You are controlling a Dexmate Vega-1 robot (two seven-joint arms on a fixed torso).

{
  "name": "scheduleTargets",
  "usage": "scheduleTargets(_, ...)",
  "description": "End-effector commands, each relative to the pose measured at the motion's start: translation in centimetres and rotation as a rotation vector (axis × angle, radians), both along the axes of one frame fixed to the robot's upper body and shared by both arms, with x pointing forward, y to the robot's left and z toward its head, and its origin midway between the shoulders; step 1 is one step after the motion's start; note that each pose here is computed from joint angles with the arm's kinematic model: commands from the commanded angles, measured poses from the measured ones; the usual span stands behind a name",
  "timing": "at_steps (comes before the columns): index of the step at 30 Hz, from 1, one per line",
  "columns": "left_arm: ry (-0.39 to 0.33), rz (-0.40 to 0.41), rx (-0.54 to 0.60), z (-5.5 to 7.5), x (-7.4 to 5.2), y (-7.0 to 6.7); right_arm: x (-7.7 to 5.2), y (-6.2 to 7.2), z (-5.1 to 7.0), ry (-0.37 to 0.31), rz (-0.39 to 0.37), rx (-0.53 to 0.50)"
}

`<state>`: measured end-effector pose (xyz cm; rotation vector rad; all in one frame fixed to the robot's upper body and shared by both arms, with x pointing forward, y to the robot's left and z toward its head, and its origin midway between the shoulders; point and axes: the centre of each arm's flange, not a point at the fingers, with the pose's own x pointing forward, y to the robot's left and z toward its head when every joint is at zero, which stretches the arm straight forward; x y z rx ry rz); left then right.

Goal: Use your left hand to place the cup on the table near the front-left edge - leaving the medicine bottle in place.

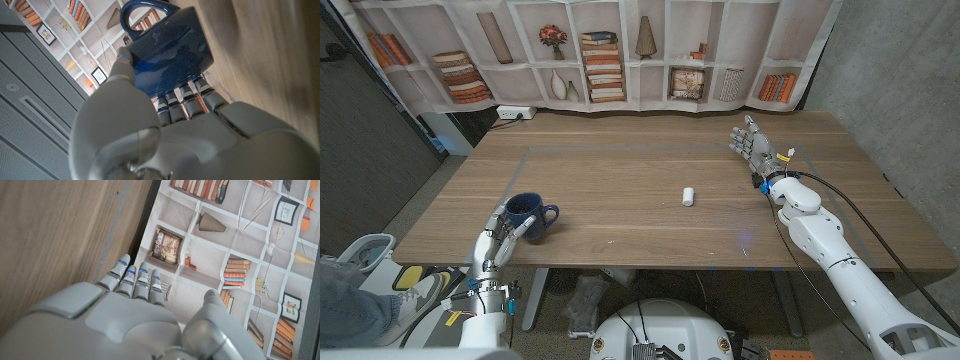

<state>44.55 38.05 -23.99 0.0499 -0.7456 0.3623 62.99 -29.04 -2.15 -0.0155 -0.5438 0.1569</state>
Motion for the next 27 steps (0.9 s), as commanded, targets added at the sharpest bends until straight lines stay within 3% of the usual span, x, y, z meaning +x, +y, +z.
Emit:
scheduleTargets(1,0.034,-0.015,-0.027,-1.14,0.37,-0.75,0.11,-0.09,-0.02,0.005,0.000,-0.006)
scheduleTargets(27,0.096,-0.011,-0.018,-1.92,-0.01,-1.44,0.47,-0.32,-0.69,0.025,0.007,-0.006)
